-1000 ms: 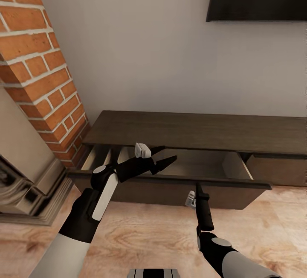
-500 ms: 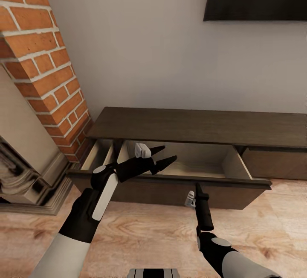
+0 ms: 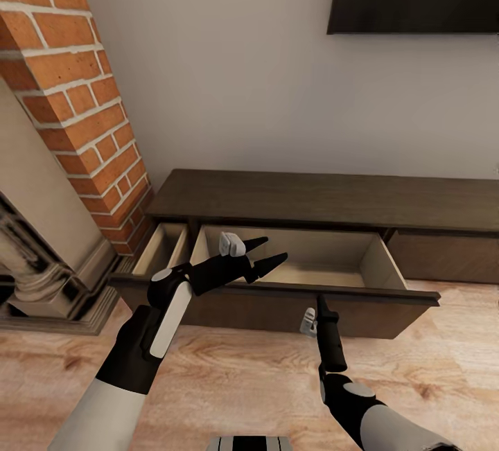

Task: Place each of the two pumpkins and all three candles from the living room inside a cabinet in the living room (use any cabinet), then make sure every cabinet is closed, and position the cauldron so it is next to a table in the living room.

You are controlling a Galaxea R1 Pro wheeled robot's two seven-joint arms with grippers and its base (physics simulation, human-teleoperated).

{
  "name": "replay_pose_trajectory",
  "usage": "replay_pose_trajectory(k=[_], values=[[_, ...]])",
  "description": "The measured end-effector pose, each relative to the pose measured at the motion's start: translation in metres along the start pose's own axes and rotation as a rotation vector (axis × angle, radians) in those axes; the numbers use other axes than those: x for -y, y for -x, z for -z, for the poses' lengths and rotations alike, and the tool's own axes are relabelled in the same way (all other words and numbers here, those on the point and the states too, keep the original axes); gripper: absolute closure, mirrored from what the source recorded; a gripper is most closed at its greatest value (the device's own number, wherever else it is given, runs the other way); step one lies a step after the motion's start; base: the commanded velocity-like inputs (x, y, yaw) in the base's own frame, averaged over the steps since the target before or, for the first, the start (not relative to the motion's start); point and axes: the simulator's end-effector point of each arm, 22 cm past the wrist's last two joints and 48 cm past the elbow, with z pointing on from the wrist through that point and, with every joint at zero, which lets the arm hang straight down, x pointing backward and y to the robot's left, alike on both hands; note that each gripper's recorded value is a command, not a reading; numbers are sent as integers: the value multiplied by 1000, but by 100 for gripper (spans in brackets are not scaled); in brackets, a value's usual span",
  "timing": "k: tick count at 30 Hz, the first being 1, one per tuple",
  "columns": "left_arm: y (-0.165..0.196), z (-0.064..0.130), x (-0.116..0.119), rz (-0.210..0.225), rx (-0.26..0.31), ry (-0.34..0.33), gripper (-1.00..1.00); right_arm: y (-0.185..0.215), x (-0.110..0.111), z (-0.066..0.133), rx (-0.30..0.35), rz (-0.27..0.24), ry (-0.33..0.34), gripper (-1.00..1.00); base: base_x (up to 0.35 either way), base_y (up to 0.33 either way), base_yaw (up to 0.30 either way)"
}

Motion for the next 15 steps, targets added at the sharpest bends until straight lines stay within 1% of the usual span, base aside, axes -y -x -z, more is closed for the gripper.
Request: replay_pose_trajectory(k=[10,11,12,13,15], values=[[0,0,0,0,0,0,-100,0,0,-2,-5,-4,5,100,-9,0,0],[0,0,0,0,0,0,-100,0,0,-2,-5,-4,5,-100,0,0,0],[0,0,0,0,0,0,-100,-9,5,4,-34,-19,-35,-100,0,0,0],[0,0,0,0,0,0,-100,-12,11,4,-46,-23,-59,-100,0,0,0],[0,0,0,0,0,0,-100,-12,13,4,-47,-23,-65,-100,0,0,0]])
